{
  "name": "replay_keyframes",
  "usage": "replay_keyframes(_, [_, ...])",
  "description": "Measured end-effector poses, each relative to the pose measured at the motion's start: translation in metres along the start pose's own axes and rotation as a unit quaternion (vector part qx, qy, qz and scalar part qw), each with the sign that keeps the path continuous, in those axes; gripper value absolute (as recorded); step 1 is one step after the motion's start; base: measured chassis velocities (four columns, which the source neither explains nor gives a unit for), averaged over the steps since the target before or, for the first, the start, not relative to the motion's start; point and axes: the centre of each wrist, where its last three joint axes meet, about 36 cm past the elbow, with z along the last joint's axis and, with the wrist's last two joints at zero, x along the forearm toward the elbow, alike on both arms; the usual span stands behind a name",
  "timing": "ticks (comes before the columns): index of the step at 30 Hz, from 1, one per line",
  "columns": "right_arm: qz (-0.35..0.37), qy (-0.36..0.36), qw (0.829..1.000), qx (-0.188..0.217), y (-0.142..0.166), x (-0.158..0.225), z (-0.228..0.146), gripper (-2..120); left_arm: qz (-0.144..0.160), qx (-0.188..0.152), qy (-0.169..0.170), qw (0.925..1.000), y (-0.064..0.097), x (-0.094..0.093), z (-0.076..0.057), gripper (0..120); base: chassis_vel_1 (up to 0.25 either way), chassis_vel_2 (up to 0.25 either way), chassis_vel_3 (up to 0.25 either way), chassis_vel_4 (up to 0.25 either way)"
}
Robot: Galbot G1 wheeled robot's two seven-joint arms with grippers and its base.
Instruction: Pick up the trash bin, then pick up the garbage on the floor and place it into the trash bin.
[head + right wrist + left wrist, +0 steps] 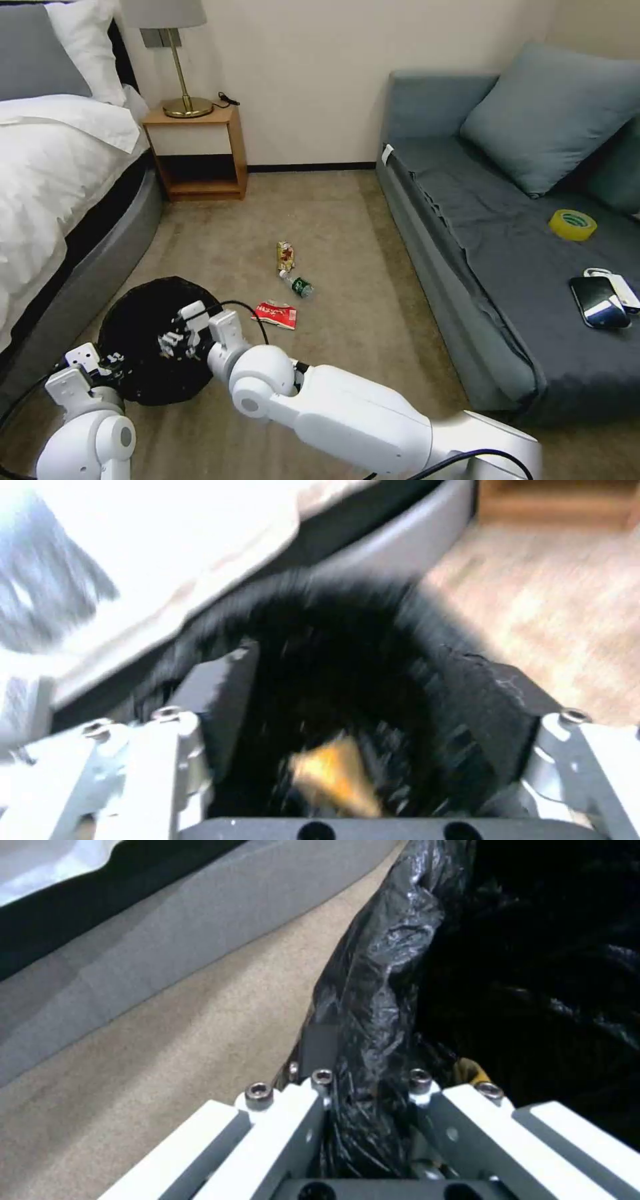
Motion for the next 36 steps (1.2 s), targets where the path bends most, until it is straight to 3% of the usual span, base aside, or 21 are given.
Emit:
replay_keyframes(6, [0.017, -0.105, 0.994, 0.009, -0.049, 0.044, -0.033, 89, -0.003, 0.0, -0.005, 1.0, 0.003, -0.002, -0.004, 3, 0.0, 0.0, 0.0, 0.0])
replay_keyframes(9, [0.072, -0.212, 0.973, 0.061, -0.1, 0.093, -0.04, 99, -0.004, 0.0, -0.008, 1.0, 0.005, -0.004, -0.005, 3, 0.0, 0.0, 0.0, 0.0])
replay_keyframes(10, [0.072, -0.212, 0.973, 0.061, -0.1, 0.093, -0.04, 99, -0.004, 0.0, -0.008, 1.0, 0.005, -0.004, -0.005, 3, 0.0, 0.0, 0.0, 0.0])
replay_keyframes(13, [0.154, -0.258, 0.947, 0.11, -0.126, 0.155, -0.025, 100, -0.005, 0.001, -0.011, 0.9999, 0.006, -0.006, -0.006, 3, 0.0, 0.0, 0.0, 0.0])
replay_keyframes(19, [0.241, -0.281, 0.92, 0.128, -0.122, 0.214, -0.009, 100, -0.005, 0.003, -0.014, 0.9999, 0.006, -0.008, -0.008, 3, 0.0, 0.0, 0.0, 0.0])
replay_keyframes(22, [0.301, -0.283, 0.903, 0.12, -0.101, 0.242, 0.015, 100, -0.008, 0.004, -0.017, 0.9998, 0.01, -0.011, -0.011, 3, 0.0, 0.0, 0.0, 0.0])
replay_keyframes(28, [0.342, -0.276, 0.893, 0.102, -0.073, 0.254, 0.044, 100, -0.005, 0.006, -0.017, 0.9998, 0.016, -0.008, -0.015, 3, 0.0, 0.0, 0.0, 0.0])
replay_keyframes(36, [0.34, -0.281, 0.892, 0.103, -0.066, 0.247, 0.061, 100, -0.003, 0.005, -0.015, 0.9999, 0.016, -0.006, -0.015, 3, 0.0, 0.0, 0.0, 0.0])
